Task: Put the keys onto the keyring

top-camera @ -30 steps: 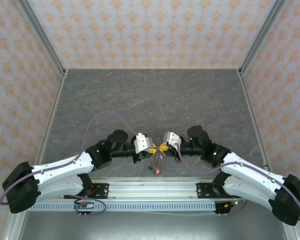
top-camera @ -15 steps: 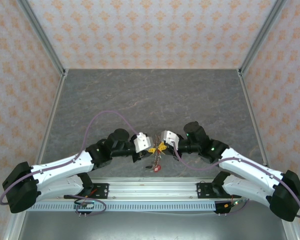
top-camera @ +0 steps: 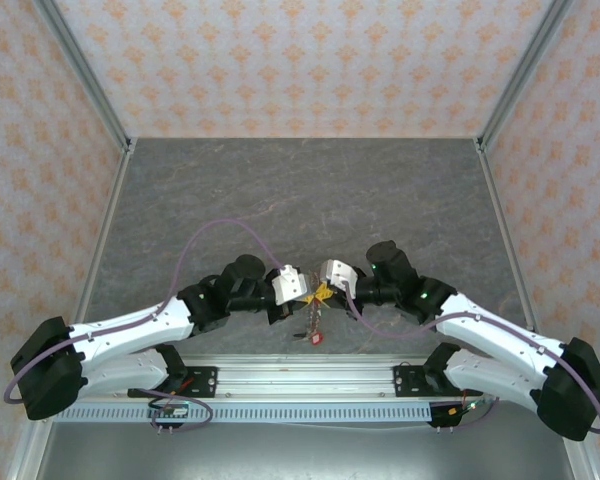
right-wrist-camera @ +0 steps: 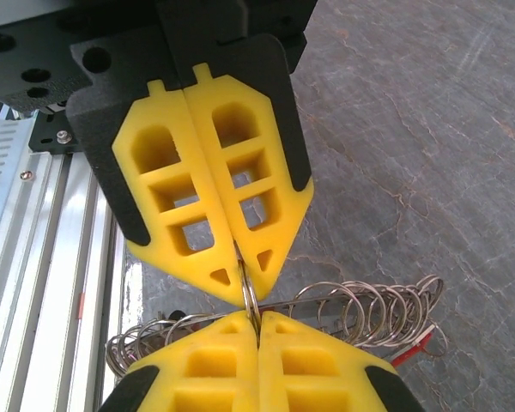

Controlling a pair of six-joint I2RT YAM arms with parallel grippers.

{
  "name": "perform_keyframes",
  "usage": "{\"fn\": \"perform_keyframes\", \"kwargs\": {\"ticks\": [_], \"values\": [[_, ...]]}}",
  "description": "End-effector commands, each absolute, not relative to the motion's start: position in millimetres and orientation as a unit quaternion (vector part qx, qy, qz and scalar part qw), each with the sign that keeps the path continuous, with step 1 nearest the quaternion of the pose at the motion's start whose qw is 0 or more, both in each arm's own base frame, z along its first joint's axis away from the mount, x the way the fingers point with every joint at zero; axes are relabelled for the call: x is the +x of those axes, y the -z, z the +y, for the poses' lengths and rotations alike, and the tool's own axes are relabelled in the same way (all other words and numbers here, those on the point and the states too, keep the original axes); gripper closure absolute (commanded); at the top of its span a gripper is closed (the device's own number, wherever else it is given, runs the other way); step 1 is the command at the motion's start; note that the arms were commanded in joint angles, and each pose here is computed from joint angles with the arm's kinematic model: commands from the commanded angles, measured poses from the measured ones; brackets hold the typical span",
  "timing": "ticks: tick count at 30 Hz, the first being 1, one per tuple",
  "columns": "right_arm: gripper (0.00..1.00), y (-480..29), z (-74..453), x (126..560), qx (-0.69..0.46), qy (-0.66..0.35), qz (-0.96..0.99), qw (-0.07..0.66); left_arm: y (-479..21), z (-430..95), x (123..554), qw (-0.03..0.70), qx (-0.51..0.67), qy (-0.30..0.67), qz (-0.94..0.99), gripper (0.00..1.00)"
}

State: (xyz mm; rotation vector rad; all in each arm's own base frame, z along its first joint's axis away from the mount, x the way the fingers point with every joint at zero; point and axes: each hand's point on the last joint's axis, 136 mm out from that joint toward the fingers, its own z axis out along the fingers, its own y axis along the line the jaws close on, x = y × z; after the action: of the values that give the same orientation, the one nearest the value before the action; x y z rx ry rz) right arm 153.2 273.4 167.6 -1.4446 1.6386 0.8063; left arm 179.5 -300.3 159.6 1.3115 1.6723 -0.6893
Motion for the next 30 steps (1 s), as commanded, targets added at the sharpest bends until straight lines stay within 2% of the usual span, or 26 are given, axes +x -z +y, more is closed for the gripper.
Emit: {"fn": "perform_keyframes", "kwargs": {"ticks": [1,4,9,16,22,25,30], "values": [[0.98,-196,281,153,-0.577,-0.329,0.609,0.433,-170,-303,184,0.451,0.525,0.271,0.669,1.00],[0.93,-192,276,154,-0.570,-0.320,0.618,0.438,-176,-301,185,0.466,0.512,0.277,0.666,1.00],[0.89,-181,273,151,-0.558,-0.330,0.624,0.437,-205,-301,171,0.514,0.495,0.327,0.619,1.00],[0.86,-187,280,148,-0.538,-0.371,0.606,0.453,-211,-303,160,0.511,0.503,0.353,0.601,1.00],[0.83,-188,274,153,-0.532,-0.348,0.617,0.464,-204,-300,166,0.508,0.497,0.338,0.618,1.00],[0.84,-181,266,152,-0.535,-0.329,0.632,0.453,-203,-299,169,0.512,0.492,0.330,0.622,1.00],[0.98,-178,264,145,-0.537,-0.339,0.635,0.439,-202,-299,171,0.514,0.490,0.326,0.624,1.00]]}}
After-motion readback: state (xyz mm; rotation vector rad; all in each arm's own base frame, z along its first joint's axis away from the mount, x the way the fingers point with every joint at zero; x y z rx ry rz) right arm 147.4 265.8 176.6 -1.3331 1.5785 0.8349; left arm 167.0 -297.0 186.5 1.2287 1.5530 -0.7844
